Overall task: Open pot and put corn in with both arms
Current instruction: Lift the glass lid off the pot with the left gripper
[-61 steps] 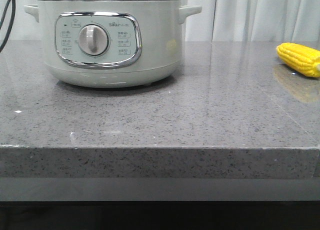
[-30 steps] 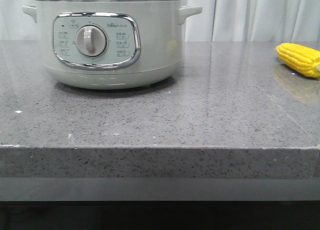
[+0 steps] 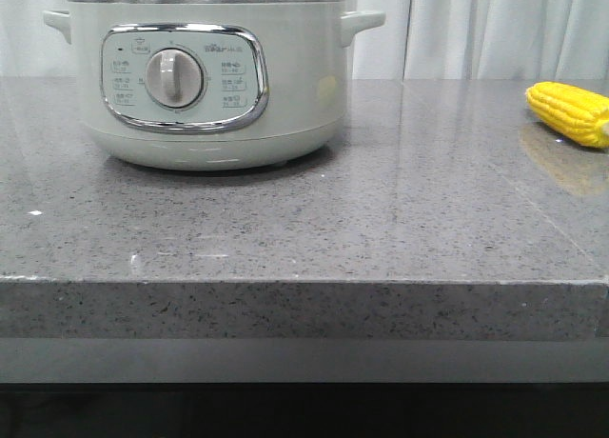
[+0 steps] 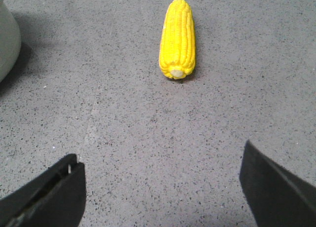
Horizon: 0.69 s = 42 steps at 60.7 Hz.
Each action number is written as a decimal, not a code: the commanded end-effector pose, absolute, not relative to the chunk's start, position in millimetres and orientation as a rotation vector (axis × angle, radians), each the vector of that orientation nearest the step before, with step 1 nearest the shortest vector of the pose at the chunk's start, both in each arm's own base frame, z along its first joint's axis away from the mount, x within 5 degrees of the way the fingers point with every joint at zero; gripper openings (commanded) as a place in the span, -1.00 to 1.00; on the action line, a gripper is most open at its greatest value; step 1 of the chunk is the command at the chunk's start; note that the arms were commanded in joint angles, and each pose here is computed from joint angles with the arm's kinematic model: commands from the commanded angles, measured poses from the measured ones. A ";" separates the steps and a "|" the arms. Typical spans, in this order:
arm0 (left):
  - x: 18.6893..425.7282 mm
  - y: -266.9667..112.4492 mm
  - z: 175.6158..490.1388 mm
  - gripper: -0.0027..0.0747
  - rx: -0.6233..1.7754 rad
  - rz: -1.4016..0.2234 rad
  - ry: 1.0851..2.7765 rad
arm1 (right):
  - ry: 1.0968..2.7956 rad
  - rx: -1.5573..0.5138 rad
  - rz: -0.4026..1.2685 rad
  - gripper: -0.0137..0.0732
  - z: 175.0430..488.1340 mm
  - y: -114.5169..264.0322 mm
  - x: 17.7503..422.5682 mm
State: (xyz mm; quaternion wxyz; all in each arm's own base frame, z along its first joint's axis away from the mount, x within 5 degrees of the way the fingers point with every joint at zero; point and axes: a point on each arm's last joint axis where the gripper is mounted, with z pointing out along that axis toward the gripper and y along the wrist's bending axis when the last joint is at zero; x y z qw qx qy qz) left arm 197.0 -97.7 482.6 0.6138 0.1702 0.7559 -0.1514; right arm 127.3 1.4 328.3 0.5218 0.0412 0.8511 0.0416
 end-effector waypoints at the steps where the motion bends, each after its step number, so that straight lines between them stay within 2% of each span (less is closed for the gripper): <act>1: 167.9 -83.5 500.1 -0.43 0.349 -0.380 1.565 | 1.932 0.097 0.084 0.80 345.0 -0.4 130.8; 22: 94.9 -47.9 440.5 -0.43 0.356 -0.384 1.608 | 1.933 0.097 0.084 0.80 344.9 -0.4 130.8; 32: 75.9 -38.5 427.8 -0.43 0.350 -0.388 1.583 | 1.941 0.097 0.084 0.80 349.3 -0.5 135.6; 42: 72.1 -37.1 425.3 -0.43 0.346 -0.400 1.581 | 2.025 0.112 0.079 0.80 364.8 -3.1 161.0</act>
